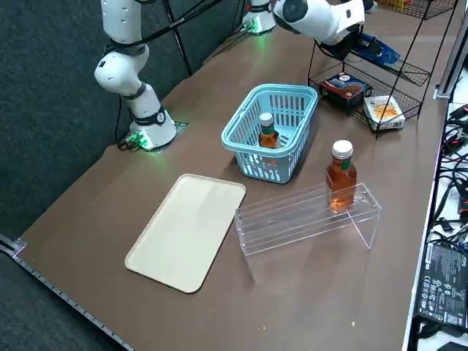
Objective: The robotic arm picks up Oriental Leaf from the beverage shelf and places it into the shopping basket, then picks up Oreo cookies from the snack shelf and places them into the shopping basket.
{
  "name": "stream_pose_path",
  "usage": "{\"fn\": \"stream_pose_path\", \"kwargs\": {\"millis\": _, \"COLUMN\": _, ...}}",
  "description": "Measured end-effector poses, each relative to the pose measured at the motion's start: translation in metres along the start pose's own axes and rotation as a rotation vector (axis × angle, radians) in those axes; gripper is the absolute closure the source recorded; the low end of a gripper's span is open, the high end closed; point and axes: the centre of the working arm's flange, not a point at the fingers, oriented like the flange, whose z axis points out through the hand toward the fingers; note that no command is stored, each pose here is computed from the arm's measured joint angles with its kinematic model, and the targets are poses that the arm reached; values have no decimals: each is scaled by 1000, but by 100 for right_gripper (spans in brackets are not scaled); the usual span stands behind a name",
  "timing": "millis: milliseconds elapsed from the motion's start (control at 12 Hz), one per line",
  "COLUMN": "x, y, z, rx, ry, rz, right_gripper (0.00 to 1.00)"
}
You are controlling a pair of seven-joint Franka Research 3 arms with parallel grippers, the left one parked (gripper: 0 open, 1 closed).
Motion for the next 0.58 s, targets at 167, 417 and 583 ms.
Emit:
{"fn": "stream_pose_path", "kwargs": {"millis": 167, "x": 1, "y": 0, "z": 0, "rx": -1, "ry": 1, "rz": 1, "right_gripper": 32}}
{"fn": "stream_pose_path", "kwargs": {"millis": 417, "x": 7, "y": 0, "z": -2, "rx": -5, "ry": 11, "rz": -4, "right_gripper": 32}}
{"fn": "stream_pose_path", "kwargs": {"millis": 583, "x": 16, "y": 1, "z": -7, "rx": -12, "ry": 24, "rz": -10, "right_gripper": 32}}
